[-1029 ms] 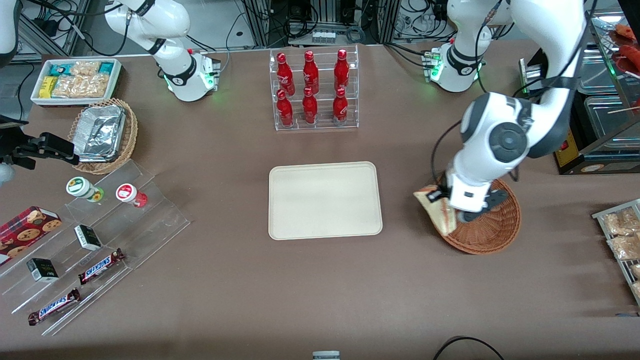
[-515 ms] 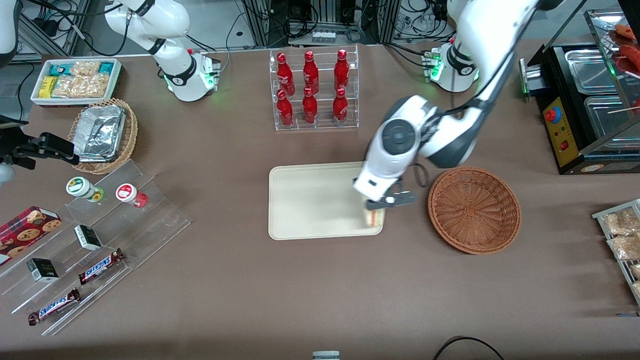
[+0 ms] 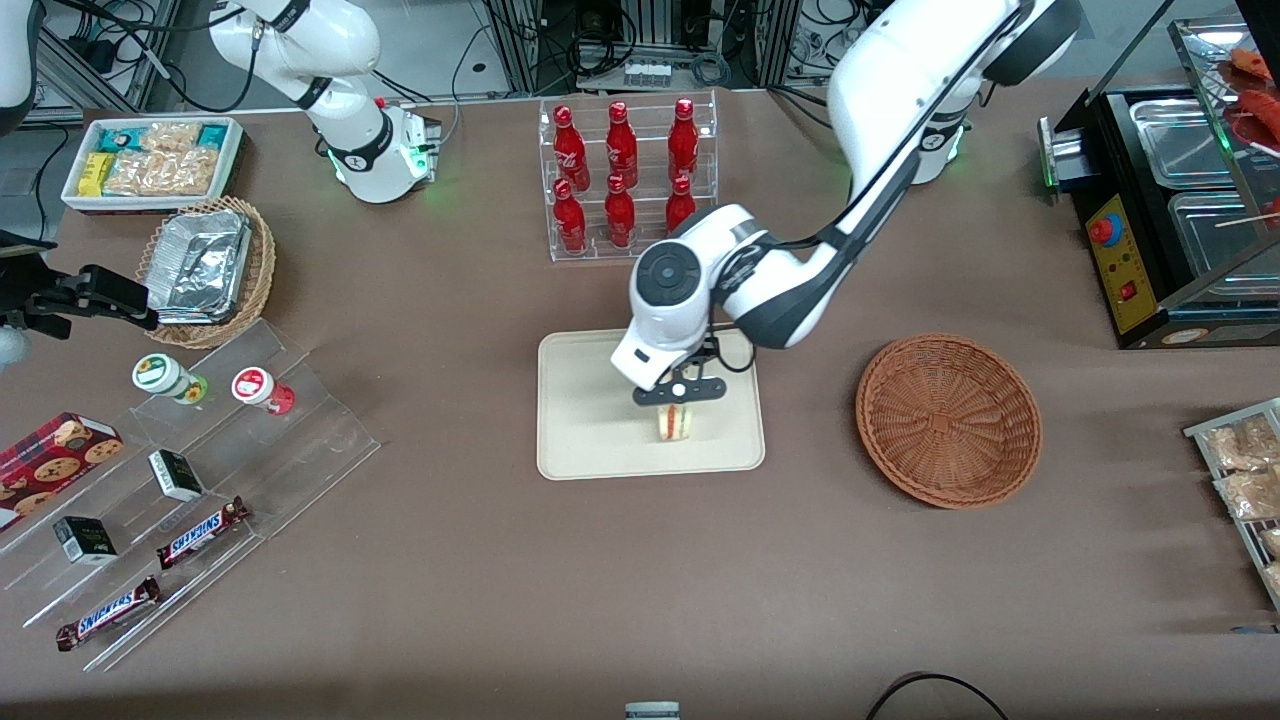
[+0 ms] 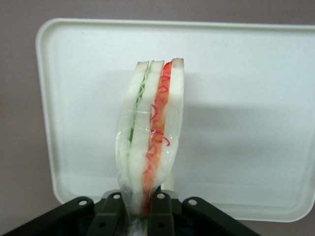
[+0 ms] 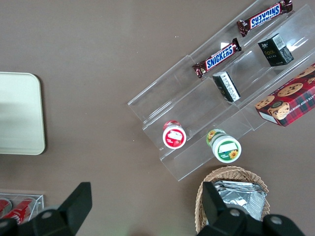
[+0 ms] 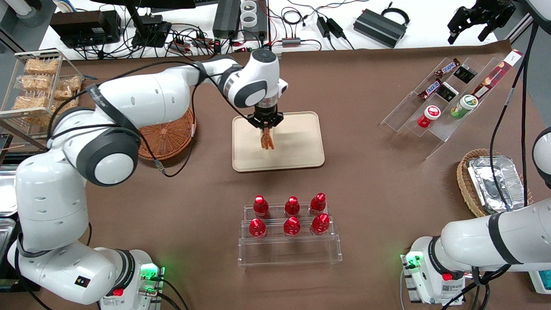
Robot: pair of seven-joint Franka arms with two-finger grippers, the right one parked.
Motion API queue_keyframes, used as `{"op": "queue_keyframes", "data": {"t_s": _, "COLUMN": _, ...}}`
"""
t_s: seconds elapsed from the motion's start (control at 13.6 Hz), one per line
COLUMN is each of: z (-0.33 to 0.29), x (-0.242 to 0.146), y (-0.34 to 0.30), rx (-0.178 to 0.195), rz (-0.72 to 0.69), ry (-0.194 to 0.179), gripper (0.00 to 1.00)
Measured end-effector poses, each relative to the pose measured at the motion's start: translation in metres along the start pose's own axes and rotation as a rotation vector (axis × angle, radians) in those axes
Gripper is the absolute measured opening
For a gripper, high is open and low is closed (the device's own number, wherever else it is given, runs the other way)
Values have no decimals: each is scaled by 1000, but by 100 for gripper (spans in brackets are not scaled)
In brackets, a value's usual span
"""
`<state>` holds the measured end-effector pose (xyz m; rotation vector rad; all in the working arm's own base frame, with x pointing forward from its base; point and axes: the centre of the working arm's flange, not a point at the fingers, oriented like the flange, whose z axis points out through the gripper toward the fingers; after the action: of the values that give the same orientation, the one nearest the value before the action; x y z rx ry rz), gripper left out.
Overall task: Place sandwich from basket to tray
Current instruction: 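Lower the sandwich onto the tray and open the left gripper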
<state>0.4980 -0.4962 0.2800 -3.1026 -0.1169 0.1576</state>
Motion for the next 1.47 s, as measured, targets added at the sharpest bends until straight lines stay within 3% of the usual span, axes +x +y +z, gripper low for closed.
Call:
{"op": "queue_keyframes", "data": {"t_s": 1.03, "z": 37, "x": -3, "y": 12, "rx": 28, "rz": -1, "ry": -39, "gripper": 15}}
{"op": "queue_keyframes", "data": {"t_s": 1.47, "z": 38, "x": -2, "y": 13, "rx": 27, "rz": -5, "ry": -39, "gripper": 72}}
